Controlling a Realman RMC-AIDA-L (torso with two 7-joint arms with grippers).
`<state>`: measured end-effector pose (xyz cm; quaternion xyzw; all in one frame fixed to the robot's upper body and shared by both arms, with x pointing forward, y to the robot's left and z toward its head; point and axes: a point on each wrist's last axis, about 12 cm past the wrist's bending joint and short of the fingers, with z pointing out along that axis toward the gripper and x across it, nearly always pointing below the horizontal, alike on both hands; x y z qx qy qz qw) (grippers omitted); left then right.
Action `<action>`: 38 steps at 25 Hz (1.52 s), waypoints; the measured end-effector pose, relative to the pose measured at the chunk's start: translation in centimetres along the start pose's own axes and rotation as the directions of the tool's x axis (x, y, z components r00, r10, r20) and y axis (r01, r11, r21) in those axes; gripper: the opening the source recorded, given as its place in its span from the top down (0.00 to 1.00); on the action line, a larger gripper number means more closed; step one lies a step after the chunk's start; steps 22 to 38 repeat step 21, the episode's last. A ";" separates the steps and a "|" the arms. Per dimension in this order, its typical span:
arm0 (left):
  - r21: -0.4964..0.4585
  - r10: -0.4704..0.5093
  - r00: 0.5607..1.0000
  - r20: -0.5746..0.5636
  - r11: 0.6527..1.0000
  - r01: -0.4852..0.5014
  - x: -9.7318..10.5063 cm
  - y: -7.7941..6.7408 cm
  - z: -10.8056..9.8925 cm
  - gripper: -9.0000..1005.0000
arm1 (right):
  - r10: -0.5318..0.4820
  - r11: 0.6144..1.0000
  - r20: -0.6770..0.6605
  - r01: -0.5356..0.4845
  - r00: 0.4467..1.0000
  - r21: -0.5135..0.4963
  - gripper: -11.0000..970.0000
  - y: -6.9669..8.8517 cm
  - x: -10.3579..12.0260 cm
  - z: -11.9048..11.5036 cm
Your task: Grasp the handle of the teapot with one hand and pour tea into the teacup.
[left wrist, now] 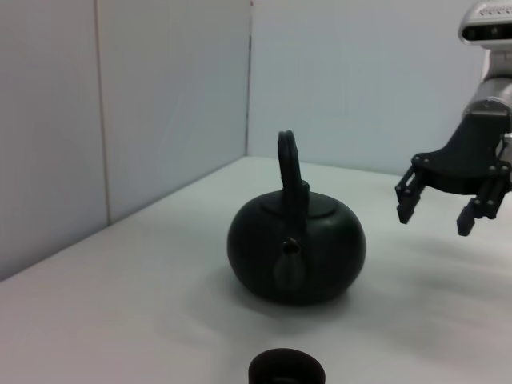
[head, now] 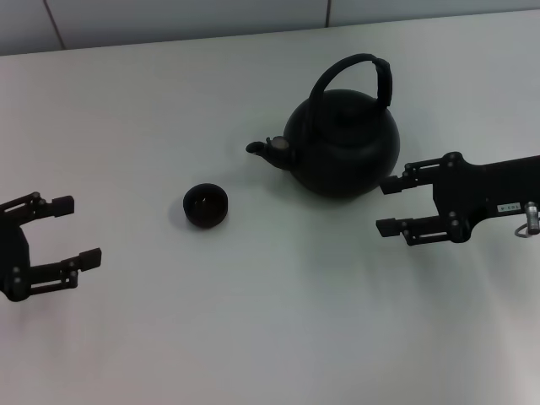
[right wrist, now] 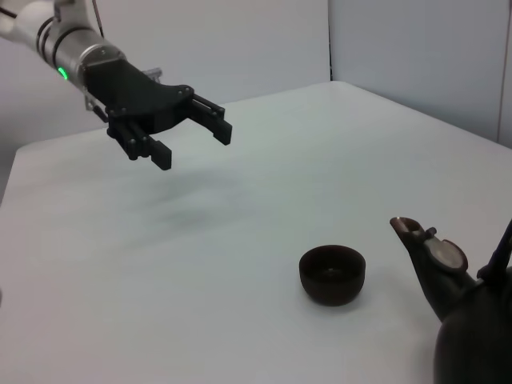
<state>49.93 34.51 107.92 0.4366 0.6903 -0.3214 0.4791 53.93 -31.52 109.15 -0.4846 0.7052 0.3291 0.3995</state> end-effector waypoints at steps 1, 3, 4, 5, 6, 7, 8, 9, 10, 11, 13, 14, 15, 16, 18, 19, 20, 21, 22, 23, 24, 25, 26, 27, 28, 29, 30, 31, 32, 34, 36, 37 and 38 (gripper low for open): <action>0.009 0.003 1.000 -0.008 1.000 -0.003 -0.2 0.2 0.2 0.17 | -0.005 1.000 0.003 0.005 1.000 0.003 0.33 0.0 0.0 0.1; 0.026 0.008 1.000 -0.028 1.000 -0.007 -0.6 0.6 0.5 0.17 | -0.007 1.000 0.005 0.007 1.000 0.005 0.33 0.1 0.0 0.1; 0.038 0.011 0.999 -0.048 0.999 -0.010 -0.8 0.8 0.7 0.17 | -0.012 1.000 0.004 0.012 1.000 0.010 0.33 0.1 0.0 0.1; 0.038 0.011 0.999 -0.048 0.999 -0.010 -0.8 0.8 0.7 0.17 | -0.012 1.000 0.004 0.012 1.000 0.010 0.33 0.1 0.0 0.1; 0.043 0.014 0.998 -0.057 0.999 -0.011 -0.8 0.9 0.8 0.17 | -0.014 1.000 0.004 0.014 1.000 0.015 0.33 0.0 0.0 0.1; 0.047 0.016 0.998 -0.062 0.999 -0.013 -0.9 0.9 0.8 0.17 | -0.015 1.000 0.004 0.014 1.000 0.017 0.33 0.0 0.0 0.1; 0.049 0.018 0.998 -0.065 0.999 -0.015 -0.9 1.0 0.9 0.17 | -0.015 1.000 0.004 0.015 1.000 0.019 0.33 0.0 0.0 0.1; 0.052 0.019 0.997 -0.068 0.999 -0.016 -1.0 1.0 0.9 0.17 | -0.014 1.000 0.008 0.014 1.000 0.018 0.33 0.1 0.0 0.3; 0.052 0.019 0.997 -0.068 0.999 -0.016 -1.0 1.0 0.9 0.17 | -0.014 1.000 0.008 0.014 1.000 0.018 0.33 0.1 0.0 0.3; 0.052 0.019 0.997 -0.073 0.999 -0.015 -1.1 1.1 0.9 0.17 | -0.014 1.000 0.009 0.014 1.000 0.017 0.33 0.1 0.0 0.4; 0.051 0.022 0.997 -0.074 0.999 -0.018 -1.1 1.2 0.9 0.17 | -0.015 1.000 0.011 0.015 1.000 0.016 0.33 0.1 0.0 0.5; 0.050 0.026 0.997 -0.074 0.998 -0.022 -1.2 1.3 0.9 0.17 | -0.015 1.000 0.011 0.015 1.000 0.016 0.33 0.1 0.0 0.6; 0.050 0.026 0.997 -0.074 0.998 -0.022 -1.2 1.3 0.9 0.17 | -0.015 1.000 0.011 0.015 1.000 0.016 0.33 0.1 0.0 0.6; 0.050 0.027 0.997 -0.075 0.998 -0.023 -1.3 1.3 0.9 0.17 | -0.016 1.000 0.012 0.016 1.000 0.016 0.33 0.1 -0.1 0.7; 0.051 0.026 0.997 -0.075 0.998 -0.022 -1.3 1.3 0.8 0.17 | -0.017 1.000 0.012 0.016 1.000 0.016 0.33 0.1 -0.1 0.7; 0.050 0.024 0.997 -0.076 0.999 -0.020 -1.2 1.2 0.8 0.17 | -0.017 1.000 0.013 0.017 1.000 0.015 0.33 0.1 -0.1 0.7; 0.050 0.024 0.997 -0.076 0.999 -0.020 -1.2 1.2 0.8 0.17 | -0.017 1.000 0.013 0.017 1.000 0.015 0.33 0.1 -0.1 0.7; 0.050 0.024 0.997 -0.076 0.999 -0.020 -1.2 1.2 0.7 0.17 | -0.017 1.000 0.013 0.017 1.000 0.015 0.33 0.1 -0.1 0.8; 0.050 0.024 0.997 -0.076 0.999 -0.020 -1.2 1.2 0.7 0.17 | -0.017 1.000 0.013 0.017 1.000 0.015 0.33 0.1 -0.1 0.8; 0.050 0.024 0.997 -0.076 0.999 -0.020 -1.2 1.2 0.7 0.17 | -0.017 1.000 0.013 0.017 1.000 0.015 0.33 0.1 -0.1 0.8; 0.050 0.024 0.997 -0.076 0.999 -0.020 -1.2 1.2 0.7 0.17 | -0.017 1.000 0.013 0.017 1.000 0.015 0.33 0.1 -0.1 0.8; 0.050 0.024 0.997 -0.076 0.999 -0.020 -1.2 1.2 0.7 0.17 | -0.017 1.000 0.013 0.017 1.000 0.015 0.33 0.1 -0.1 0.8; 0.050 0.024 0.997 -0.076 0.999 -0.020 -1.2 1.2 0.7 0.17 | -0.017 1.000 0.013 0.017 1.000 0.015 0.33 0.1 -0.1 0.8; 0.050 0.024 0.997 -0.076 0.999 -0.020 -1.2 1.2 0.7 0.17 | -0.017 1.000 0.013 0.017 1.000 0.015 0.33 0.1 -0.1 0.8; 0.050 0.024 0.997 -0.076 0.999 -0.020 -1.2 1.2 0.7 0.17 | -0.017 1.000 0.013 0.017 1.000 0.015 0.33 0.1 -0.1 0.8; 0.050 0.024 0.997 -0.076 0.999 -0.020 -1.2 1.2 0.7 0.17 | -0.017 1.000 0.013 0.017 1.000 0.015 0.33 0.1 -0.1 0.8; 0.050 0.024 0.997 -0.076 0.999 -0.020 -1.2 1.2 0.7 0.17 | -0.017 1.000 0.013 0.017 1.000 0.015 0.33 0.1 -0.1 0.8; 0.050 0.024 0.997 -0.076 0.999 -0.020 -1.2 1.2 0.7 0.17 | -0.017 1.000 0.013 0.017 1.000 0.015 0.33 0.1 -0.1 0.8; 0.050 0.024 0.997 -0.076 0.999 -0.020 -1.2 1.2 0.7 0.17 | -0.017 1.000 0.013 0.017 1.000 0.015 0.33 0.1 -0.1 0.8; 0.050 0.024 0.997 -0.076 0.999 -0.020 -1.2 1.2 0.7 0.17 | -0.017 1.000 0.013 0.017 1.000 0.015 0.33 0.1 -0.1 0.8; 0.050 0.024 0.997 -0.076 0.999 -0.020 -1.2 1.2 0.7 0.17 | -0.017 1.000 0.013 0.017 1.000 0.015 0.33 0.1 -0.1 0.8; 0.050 0.024 0.997 -0.076 0.999 -0.020 -1.2 1.2 0.7 0.17 | -0.017 1.000 0.013 0.017 1.000 0.015 0.33 0.1 -0.1 0.8; 0.050 0.024 0.997 -0.076 0.999 -0.020 -1.2 1.2 0.7 0.17 | -0.017 1.000 0.013 0.017 1.000 0.015 0.33 0.1 -0.1 0.8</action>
